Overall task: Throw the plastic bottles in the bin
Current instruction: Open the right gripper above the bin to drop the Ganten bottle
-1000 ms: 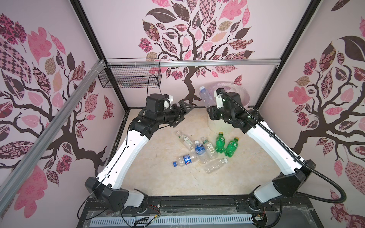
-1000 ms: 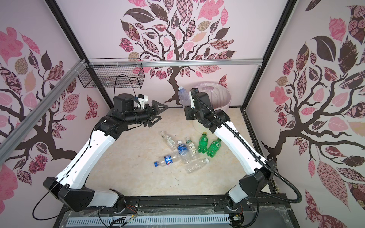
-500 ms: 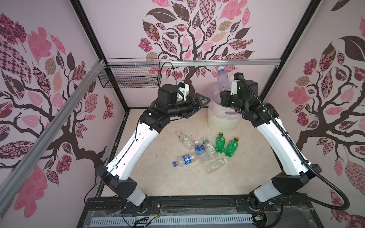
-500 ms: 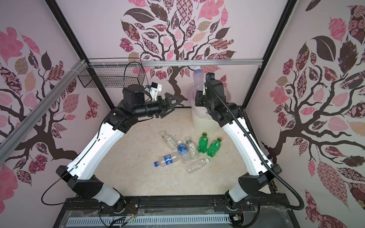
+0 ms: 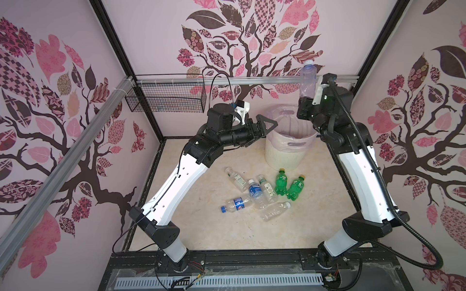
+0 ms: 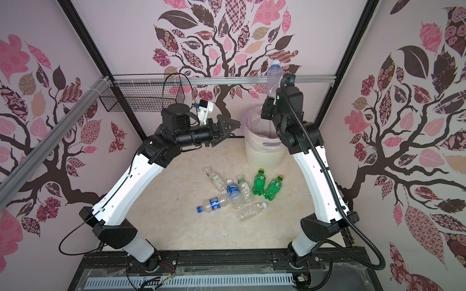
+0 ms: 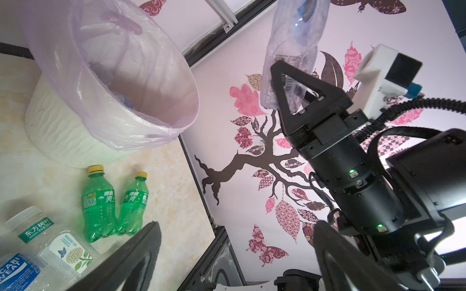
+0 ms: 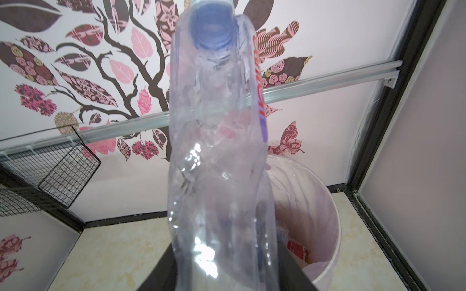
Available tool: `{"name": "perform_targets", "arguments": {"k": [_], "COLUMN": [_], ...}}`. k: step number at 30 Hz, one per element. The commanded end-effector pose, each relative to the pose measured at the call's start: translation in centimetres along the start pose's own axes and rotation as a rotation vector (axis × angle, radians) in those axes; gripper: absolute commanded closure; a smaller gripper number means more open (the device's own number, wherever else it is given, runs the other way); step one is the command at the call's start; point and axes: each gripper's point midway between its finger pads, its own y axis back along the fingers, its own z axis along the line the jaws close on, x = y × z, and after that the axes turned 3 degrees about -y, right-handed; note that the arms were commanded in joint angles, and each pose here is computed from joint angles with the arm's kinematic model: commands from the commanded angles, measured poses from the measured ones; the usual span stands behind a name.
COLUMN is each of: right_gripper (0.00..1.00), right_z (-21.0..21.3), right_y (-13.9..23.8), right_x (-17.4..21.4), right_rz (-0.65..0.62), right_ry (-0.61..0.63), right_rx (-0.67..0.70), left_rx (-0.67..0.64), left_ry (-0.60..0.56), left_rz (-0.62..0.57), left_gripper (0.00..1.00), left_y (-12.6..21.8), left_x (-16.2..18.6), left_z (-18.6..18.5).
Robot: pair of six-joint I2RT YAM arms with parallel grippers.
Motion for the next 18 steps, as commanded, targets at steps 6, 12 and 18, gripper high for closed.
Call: {"name": "perform_targets", "arguments": {"k": [6, 12, 18], "right_gripper": [0.56, 0.10, 0.00], "right_z": [-2.3, -5.9, -4.9], "right_y": [-5.9, -13.2, -12.4], "right_x": [3.7, 9.8, 7.4], "right_rz": [0.078, 0.273, 0.213], "right_ry": [-0.058, -0.116, -0.116], "right_rx": [0.087, 0.182, 0.136], "left_rx": [-0.001, -0.017, -0.047], "left_ry": [-0.003, 0.026, 0.062], "left_rz": [0.003, 0.025, 0.021], "left_gripper": [0.03, 0.03, 0.03], "left_y": [-0.4, -1.2, -1.4], "left_x": [0.0, 0.5, 0.0], "left_z": [0.0, 1.1, 2.8]}}
